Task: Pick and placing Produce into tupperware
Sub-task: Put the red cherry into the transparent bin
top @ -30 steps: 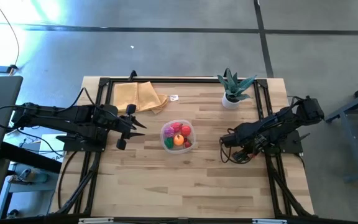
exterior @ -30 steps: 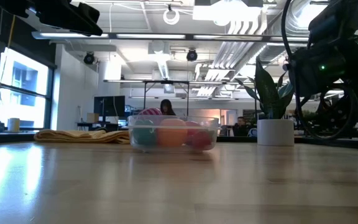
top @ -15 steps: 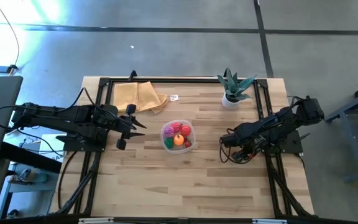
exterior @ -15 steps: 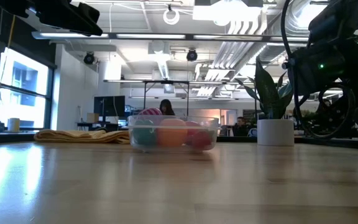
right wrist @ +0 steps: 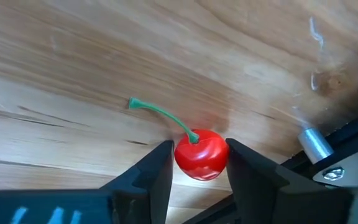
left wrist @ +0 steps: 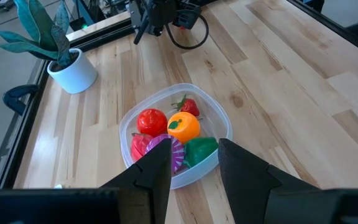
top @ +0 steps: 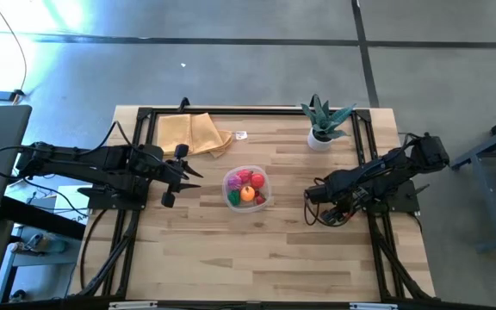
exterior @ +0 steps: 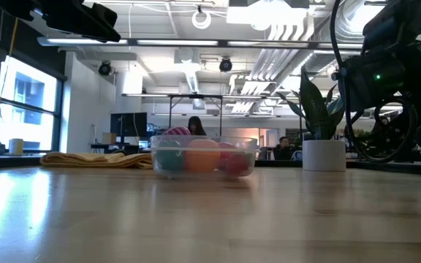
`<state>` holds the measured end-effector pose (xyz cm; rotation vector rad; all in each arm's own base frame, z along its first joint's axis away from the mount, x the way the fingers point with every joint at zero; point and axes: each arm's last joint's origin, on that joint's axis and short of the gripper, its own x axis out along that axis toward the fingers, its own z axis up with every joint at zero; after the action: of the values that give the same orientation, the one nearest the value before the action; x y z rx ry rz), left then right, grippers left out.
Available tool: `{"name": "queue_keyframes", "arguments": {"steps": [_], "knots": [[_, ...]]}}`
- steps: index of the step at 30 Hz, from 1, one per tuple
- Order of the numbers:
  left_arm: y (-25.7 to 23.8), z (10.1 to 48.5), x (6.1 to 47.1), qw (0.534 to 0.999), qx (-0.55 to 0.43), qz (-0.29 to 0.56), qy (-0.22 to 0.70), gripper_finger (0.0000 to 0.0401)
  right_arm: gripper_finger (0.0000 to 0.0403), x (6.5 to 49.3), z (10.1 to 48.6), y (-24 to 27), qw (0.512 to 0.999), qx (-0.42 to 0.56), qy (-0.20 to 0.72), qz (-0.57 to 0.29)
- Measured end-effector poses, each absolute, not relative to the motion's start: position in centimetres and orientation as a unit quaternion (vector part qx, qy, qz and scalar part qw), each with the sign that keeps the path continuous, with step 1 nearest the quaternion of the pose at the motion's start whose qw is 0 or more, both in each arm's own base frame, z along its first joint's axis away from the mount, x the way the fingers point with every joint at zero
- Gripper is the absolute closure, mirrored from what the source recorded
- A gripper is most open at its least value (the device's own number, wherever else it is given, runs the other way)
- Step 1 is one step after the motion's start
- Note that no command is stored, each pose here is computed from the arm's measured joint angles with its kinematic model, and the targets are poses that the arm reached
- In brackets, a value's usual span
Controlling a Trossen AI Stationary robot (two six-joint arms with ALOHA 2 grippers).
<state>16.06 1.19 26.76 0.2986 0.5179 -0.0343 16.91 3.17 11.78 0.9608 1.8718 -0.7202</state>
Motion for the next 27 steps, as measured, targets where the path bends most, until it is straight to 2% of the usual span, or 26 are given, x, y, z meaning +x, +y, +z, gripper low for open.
{"name": "queue_keyframes", "arguments": {"steps": [8, 15, 22, 27], "knots": [[1.2, 26.8, 16.1, 0.956, 0.147, -0.017, 0.255, 0.0281, 0.0295, 17.2, 12.1, 3.1, 0.455, 0.378, 0.751, -0.295], [1.2, 26.8, 16.1, 0.956, 0.147, -0.017, 0.255, 0.0281, 0.0292, 17.8, 12.5, 3.1, 0.471, 0.37, 0.742, -0.3], [1.2, 26.8, 16.1, 0.956, 0.147, -0.017, 0.255, 0.0281, 0.0291, 20.1, 14.9, 3.0, 0.533, 0.325, 0.722, -0.298], [1.2, 26.8, 16.1, 0.956, 0.147, -0.017, 0.255, 0.0281, 0.0291, 22.9, 18.1, 3.0, 0.612, 0.286, 0.679, -0.288]]}}
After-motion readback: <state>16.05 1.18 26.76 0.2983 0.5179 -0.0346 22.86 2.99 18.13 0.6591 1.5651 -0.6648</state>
